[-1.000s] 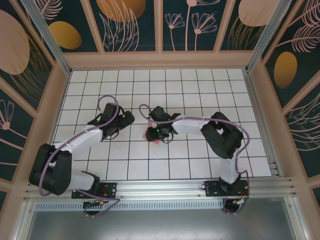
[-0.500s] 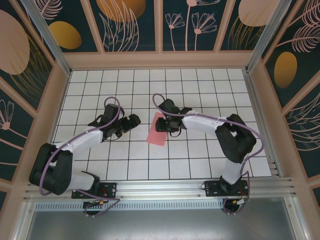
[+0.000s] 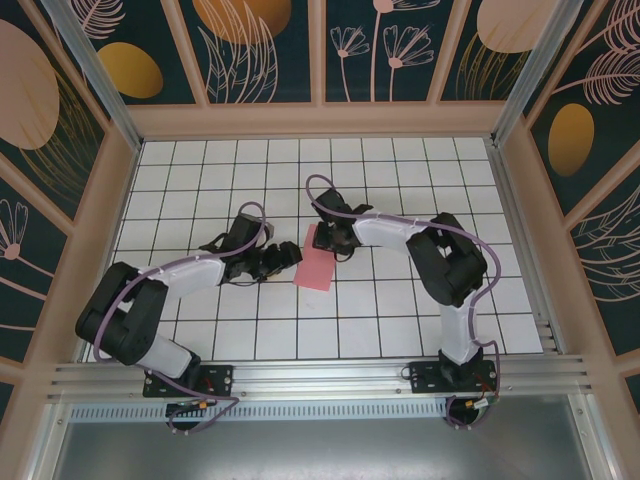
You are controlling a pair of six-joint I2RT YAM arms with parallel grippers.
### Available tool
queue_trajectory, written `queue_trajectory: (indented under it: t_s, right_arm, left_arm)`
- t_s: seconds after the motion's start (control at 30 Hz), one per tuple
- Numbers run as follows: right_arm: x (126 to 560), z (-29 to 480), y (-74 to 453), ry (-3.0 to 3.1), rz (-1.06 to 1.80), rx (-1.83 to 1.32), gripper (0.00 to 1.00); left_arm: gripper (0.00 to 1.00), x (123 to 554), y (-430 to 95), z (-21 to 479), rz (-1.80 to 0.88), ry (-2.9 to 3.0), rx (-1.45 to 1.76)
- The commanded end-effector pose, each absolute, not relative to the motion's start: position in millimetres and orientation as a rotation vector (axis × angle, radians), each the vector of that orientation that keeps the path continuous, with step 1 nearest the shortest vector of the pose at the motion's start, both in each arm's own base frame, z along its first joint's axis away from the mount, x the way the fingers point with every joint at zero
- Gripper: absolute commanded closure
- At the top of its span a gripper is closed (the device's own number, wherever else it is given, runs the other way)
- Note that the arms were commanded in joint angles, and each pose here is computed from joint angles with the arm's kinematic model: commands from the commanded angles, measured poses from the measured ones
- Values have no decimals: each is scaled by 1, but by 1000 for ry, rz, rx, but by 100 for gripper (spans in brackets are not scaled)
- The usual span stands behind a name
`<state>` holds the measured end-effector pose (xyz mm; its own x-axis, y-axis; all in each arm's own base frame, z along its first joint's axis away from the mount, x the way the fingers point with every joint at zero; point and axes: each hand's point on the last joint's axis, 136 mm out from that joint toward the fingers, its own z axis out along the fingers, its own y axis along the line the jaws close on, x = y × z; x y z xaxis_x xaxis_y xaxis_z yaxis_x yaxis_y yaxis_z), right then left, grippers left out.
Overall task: Fold a paper plane with a square sheet of paper (pick it up from the middle)
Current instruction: Rotate the paper at the center of the table, then fold the triangle a second time at the center of the table.
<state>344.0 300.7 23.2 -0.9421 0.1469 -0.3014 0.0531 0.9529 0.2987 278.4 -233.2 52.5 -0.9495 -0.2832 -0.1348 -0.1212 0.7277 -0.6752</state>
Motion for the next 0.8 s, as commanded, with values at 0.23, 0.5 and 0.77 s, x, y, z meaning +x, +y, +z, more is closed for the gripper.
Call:
queue_trajectory:
  t_s: [0.23,0.5,0.77]
  right_arm:
    - [322,-17,276,2903,480,223,56]
    - [319,-26,268,2924,543,281,57]
    - [317,-31,264,2932,547,301,58]
  left_arm:
    - [21,277,-258,55,-1066,2722,-223]
    - [20,266,-259,45,-1050,2773,-223]
    - [19,261,-264,40,-1033,2808,-195]
